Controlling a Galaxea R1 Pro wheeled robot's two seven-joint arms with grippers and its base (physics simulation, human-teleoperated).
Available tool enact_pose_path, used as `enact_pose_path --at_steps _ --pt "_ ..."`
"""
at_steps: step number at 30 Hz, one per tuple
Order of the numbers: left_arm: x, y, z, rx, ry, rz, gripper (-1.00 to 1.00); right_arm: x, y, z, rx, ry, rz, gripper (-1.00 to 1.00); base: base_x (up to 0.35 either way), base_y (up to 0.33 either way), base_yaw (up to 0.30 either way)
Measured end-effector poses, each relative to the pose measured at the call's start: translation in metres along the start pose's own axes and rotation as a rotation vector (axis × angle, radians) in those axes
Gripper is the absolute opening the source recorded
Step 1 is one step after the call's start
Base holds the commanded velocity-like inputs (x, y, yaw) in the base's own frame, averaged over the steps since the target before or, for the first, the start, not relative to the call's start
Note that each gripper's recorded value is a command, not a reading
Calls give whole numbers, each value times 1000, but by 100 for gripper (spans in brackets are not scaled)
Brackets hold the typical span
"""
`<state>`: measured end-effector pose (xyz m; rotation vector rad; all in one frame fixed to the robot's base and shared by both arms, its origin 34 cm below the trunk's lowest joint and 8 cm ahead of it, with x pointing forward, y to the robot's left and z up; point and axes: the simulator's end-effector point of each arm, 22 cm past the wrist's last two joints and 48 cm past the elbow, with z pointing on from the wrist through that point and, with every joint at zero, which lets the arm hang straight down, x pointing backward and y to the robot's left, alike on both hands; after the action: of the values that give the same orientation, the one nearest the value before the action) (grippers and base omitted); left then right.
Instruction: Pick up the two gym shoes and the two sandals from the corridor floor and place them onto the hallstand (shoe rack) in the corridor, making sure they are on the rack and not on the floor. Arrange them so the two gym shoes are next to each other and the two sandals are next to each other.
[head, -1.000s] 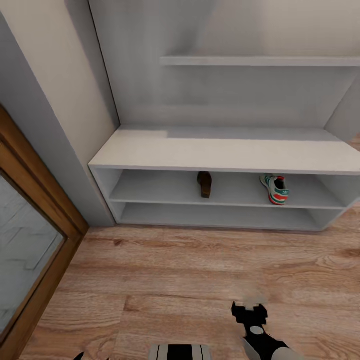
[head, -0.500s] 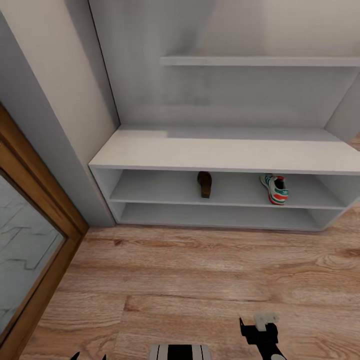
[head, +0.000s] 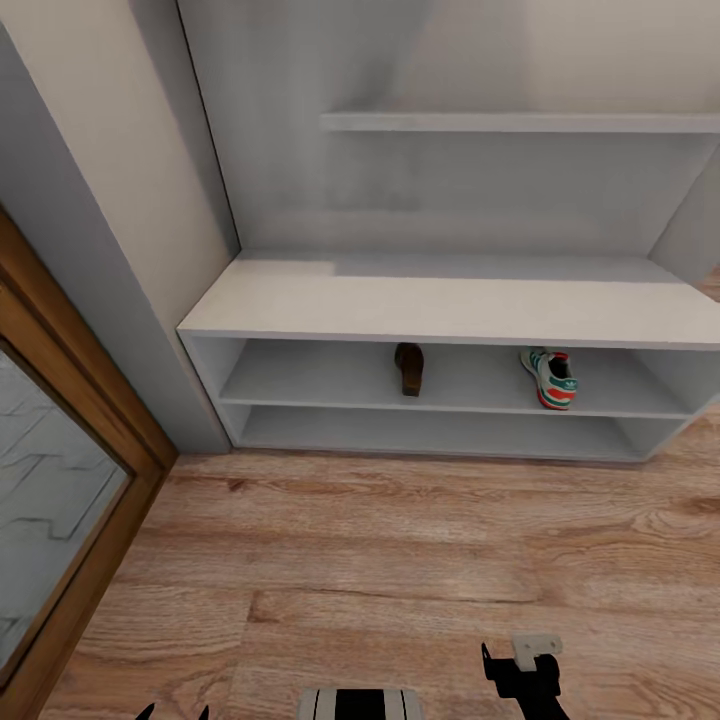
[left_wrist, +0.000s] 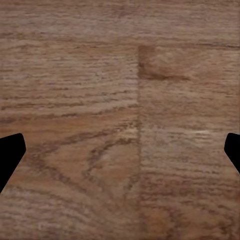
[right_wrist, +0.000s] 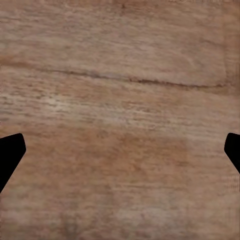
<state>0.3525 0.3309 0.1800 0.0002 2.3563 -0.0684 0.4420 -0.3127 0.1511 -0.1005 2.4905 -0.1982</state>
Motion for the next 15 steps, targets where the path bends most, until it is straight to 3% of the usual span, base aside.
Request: enact_pose_path --at_steps 15 --pt "-1 1 0 -2 -1 1 100 0 1 0 2 -1 4 100 0 0 0"
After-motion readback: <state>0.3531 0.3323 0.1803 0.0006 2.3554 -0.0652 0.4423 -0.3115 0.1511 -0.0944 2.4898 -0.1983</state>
